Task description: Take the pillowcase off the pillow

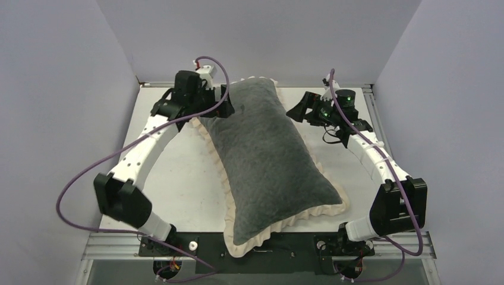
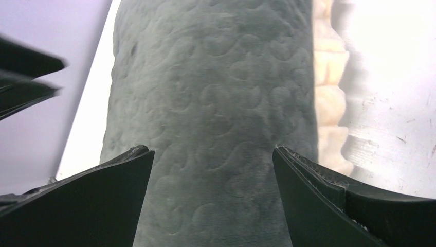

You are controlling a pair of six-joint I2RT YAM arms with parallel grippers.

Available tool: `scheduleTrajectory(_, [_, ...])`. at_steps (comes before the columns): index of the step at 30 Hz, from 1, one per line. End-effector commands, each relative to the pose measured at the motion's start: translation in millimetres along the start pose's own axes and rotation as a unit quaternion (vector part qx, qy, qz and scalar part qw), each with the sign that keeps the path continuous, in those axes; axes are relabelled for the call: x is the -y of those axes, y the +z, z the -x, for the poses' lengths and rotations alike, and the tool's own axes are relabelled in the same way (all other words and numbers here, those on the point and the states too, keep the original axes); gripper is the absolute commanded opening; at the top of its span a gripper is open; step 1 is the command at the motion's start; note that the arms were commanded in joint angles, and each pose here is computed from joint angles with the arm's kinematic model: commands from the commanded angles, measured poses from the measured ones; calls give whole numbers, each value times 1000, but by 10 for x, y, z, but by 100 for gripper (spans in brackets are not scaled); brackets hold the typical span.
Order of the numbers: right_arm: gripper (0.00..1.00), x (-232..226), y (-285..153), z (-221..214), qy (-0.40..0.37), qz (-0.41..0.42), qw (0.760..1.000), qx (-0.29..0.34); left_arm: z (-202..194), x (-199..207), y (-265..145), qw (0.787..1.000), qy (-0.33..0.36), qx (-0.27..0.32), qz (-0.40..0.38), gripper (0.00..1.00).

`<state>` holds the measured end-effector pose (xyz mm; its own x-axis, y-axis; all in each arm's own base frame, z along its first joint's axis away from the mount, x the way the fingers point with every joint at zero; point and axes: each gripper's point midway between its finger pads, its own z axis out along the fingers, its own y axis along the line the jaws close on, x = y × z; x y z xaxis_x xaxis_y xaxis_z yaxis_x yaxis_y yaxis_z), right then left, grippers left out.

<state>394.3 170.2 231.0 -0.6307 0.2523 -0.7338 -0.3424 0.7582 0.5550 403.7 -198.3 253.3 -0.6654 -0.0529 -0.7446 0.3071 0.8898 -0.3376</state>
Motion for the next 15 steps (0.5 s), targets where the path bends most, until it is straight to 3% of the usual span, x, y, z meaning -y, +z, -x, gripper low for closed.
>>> scheduleTrajectory(1, [90, 15, -75, 193, 48, 54, 996, 48, 84, -27, -757, 997, 22, 68, 32, 96])
scheduleTrajectory(6, [90, 121, 72, 113, 80, 88, 992, 31, -314, -197, -1172, 993, 36, 96, 60, 96])
scheduleTrajectory(15, [90, 255, 454, -299, 146, 140, 979, -24, -986, -404, -1380, 990, 32, 118, 68, 96])
